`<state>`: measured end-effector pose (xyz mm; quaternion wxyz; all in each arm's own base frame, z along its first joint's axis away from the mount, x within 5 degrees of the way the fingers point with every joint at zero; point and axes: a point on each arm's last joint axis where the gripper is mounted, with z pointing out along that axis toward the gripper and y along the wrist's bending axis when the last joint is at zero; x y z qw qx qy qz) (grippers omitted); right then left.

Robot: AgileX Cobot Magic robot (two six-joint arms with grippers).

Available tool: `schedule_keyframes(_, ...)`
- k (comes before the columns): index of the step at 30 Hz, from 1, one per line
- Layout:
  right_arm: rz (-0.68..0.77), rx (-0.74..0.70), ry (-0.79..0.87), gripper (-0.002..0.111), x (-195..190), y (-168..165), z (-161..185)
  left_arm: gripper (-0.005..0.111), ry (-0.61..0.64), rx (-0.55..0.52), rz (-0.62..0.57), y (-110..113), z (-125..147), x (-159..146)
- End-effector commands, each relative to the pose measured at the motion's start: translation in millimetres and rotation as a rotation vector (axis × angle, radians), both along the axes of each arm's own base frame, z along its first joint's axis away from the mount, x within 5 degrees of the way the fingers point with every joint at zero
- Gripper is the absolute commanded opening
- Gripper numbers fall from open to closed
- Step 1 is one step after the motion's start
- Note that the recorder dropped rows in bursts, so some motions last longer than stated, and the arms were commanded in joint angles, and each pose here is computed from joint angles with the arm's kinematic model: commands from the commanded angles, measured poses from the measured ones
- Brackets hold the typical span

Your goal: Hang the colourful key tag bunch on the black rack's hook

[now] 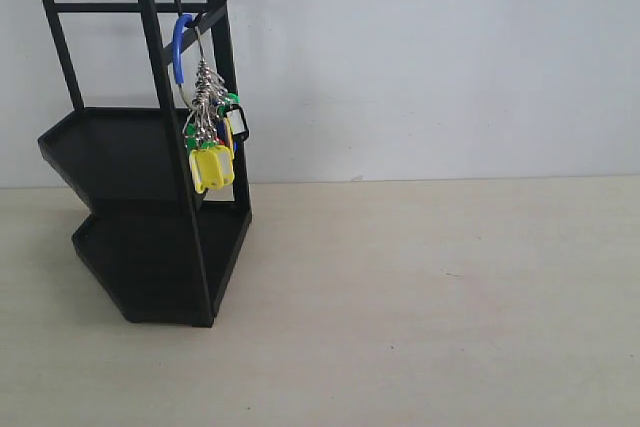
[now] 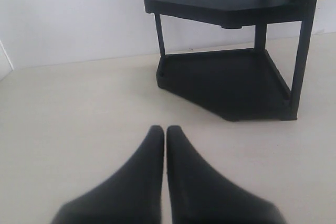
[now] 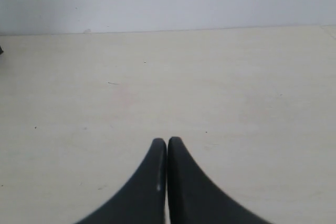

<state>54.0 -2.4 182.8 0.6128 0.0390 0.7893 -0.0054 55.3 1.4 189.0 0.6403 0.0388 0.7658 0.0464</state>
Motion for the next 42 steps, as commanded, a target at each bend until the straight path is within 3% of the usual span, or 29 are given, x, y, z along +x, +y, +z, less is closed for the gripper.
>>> schedule_keyframes(1,0.016,-0.026,0.005,0.0,-0.5,0.4,-0.5,0.004,-0.01,-0.002,-0.002,-0.2,1.1,-0.1)
schedule_keyframes(8,0.091,-0.021,0.005,0.0,-0.5,4.5,-0.7,0.004,-0.01,-0.002,-0.002,-0.2,1.1,-0.1)
schedule_keyframes(42,0.09,-0.016,0.005,0.0,-0.5,4.5,-0.7,0.004,-0.01,-0.002,-0.002,-0.2,1.1,-0.1)
